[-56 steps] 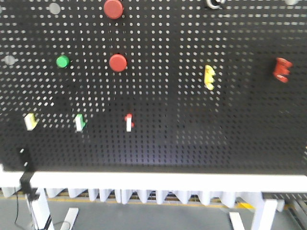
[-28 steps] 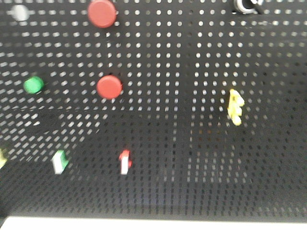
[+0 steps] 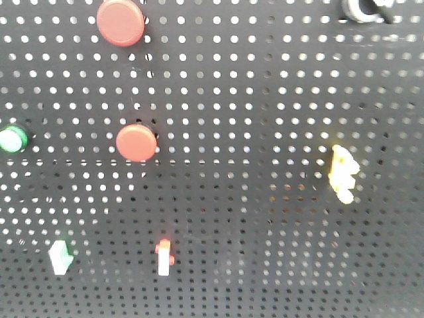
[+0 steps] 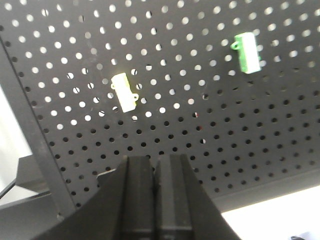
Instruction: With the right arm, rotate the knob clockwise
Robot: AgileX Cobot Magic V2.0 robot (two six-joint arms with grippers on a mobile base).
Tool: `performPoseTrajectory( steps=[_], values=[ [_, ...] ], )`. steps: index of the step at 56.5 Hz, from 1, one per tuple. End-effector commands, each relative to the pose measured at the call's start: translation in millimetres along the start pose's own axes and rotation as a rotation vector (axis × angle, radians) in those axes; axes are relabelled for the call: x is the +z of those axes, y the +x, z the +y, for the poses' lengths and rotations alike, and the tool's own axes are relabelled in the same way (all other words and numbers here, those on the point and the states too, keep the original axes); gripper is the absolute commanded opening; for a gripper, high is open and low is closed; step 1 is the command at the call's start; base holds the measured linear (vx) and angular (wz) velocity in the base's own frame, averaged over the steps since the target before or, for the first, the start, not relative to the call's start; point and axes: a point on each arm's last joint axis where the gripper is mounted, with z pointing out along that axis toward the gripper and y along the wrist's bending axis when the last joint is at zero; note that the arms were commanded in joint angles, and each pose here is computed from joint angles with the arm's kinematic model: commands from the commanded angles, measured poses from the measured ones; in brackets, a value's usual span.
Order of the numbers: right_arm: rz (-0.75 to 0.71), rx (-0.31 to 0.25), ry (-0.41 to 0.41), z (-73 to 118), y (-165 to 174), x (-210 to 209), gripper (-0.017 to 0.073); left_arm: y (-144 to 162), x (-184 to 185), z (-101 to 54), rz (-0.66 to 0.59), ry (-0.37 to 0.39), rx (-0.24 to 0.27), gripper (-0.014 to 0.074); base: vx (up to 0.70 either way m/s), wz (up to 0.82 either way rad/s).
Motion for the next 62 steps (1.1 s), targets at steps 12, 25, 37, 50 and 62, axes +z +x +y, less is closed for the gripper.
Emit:
performPoseTrajectory(
  steps=[12,25,37,50,62],
  values=[
    [-0.209,-0.021,-0.021,2.2,-17.7,-2.6,-0.0008,2.8,-1.1,-1.6,-0.062,-0.006,-0.010,-0.0006,0.03,0.00],
    [-0.463,0.049,-0.053,6.8,-92.3,-23.4,-0.0008,2.8,-1.1,-1.6,-0.062,-0.006,-0.010,-0.0006,0.00,0.00],
    [-0.477,-0.107,-0.022,13.9,-200.4,-12.2,-0.0008,2.8,-1.1,-1.6,-0.062,-0.006,-0.010,-0.0006,0.00,0.00],
    [-0.467,0.001,-0.040,18.1,-277.6,37.1,-0.0008,2.8,-1.1,-1.6,-0.062,-0.006,-0.010,-0.0006,0.00,0.00],
    [-0.433,0.174,-0.069,18.2,-289.1,59.9,-0.0008,2.8,-1.1,-1.6,-0.062,-0.006,-0.010,-0.0006,0.00,0.00]
  ],
)
